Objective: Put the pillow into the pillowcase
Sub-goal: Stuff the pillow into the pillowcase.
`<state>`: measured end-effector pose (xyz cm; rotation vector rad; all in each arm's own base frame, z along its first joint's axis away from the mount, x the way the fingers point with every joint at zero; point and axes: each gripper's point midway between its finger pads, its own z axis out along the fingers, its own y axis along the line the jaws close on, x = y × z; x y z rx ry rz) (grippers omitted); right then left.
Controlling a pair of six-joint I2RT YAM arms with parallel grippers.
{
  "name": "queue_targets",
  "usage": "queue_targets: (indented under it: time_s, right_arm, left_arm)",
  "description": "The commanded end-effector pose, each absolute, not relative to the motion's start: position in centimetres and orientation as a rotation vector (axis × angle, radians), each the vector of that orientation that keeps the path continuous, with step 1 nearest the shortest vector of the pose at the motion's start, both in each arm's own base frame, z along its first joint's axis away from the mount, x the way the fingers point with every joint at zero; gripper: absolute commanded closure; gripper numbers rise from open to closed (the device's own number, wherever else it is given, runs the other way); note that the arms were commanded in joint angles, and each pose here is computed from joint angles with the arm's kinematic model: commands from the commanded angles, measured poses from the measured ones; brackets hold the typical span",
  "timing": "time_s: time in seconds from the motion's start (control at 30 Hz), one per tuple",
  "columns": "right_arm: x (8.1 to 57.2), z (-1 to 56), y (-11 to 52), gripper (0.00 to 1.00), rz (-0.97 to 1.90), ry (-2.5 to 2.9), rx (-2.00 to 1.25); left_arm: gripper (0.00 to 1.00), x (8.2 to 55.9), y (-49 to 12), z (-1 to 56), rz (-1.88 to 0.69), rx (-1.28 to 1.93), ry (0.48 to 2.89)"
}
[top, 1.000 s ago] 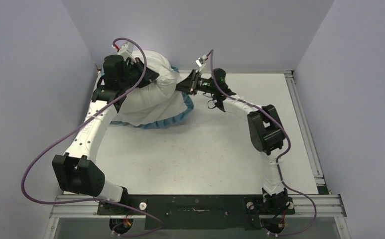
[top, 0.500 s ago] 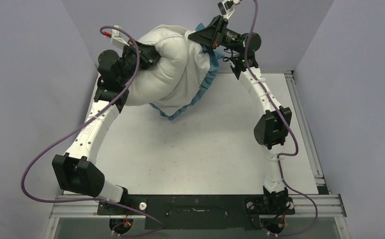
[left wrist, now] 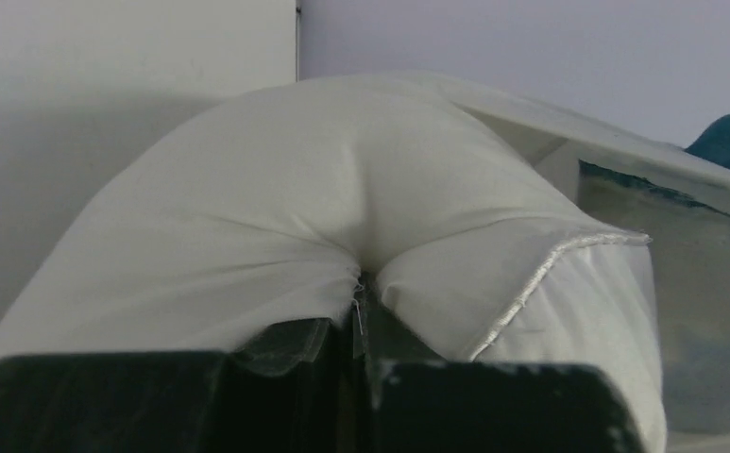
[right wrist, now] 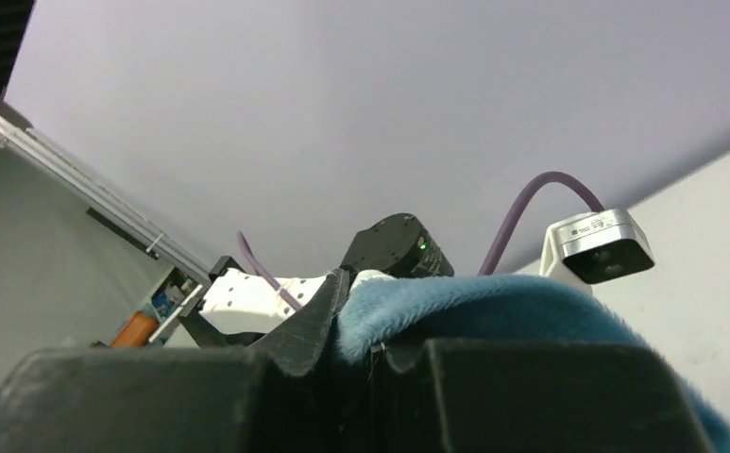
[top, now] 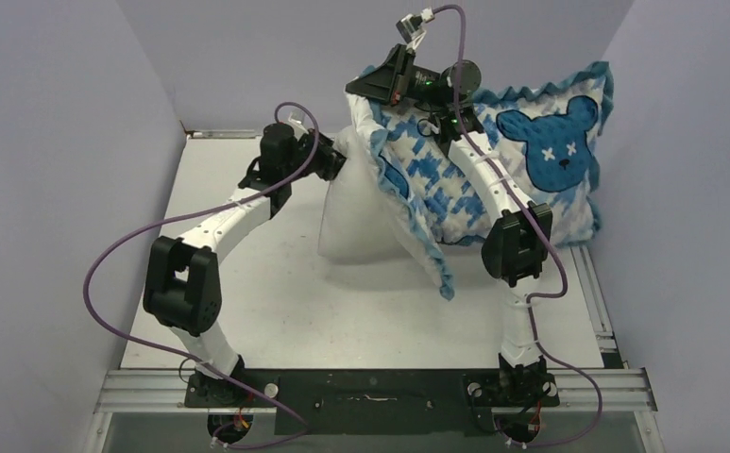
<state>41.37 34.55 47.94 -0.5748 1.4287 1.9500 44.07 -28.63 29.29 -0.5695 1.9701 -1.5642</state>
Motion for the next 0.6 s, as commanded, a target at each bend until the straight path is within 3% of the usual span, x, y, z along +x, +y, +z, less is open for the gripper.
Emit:
queue_targets:
  time_s: [0.0, 0.07, 0.1, 0.2, 0.27, 0.4, 0.57]
  right_arm:
    - [40.4, 49.6, 38.1, 0.95, 1.888, 1.377, -0.457]
    - [43.4, 44.8, 39.0, 0.92, 1.811, 1.557, -0.374]
    - [44.6, 42.2, 39.4, 0.85, 1.779, 1.653, -0.332]
    - [47.3, 35.7, 39.2, 0.8, 1.624, 1.87, -0.254]
    - [48.8, 33.1, 38.1, 0.57, 1.49, 1.959, -0.216]
    - [50.0, 32.2, 34.9, 0.31, 1.303, 2.008, -0.181]
    - [49.7, 33.2, 31.0, 0.18, 1.157, 2.0, -0.159]
  left_arm:
    - [1.0, 37.8, -34.5, 28.0, -1.767, -0.435, 2.132]
    - [1.0, 36.9, -34.6, 27.3, -1.744, -0.417, 2.16]
    - [1.0, 36.5, -34.2, 26.6, -1.71, -0.42, 2.184]
    - [0.8, 36.5, -31.4, 24.5, -1.533, -0.479, 2.234]
    - [0.6, 36.5, -28.6, 22.9, -1.38, -0.511, 2.291]
    - [0.36, 36.1, -19.7, 19.8, -0.932, -0.625, 2.431]
    - [0.25, 34.5, -12.3, 20.4, -0.675, -0.635, 2.433]
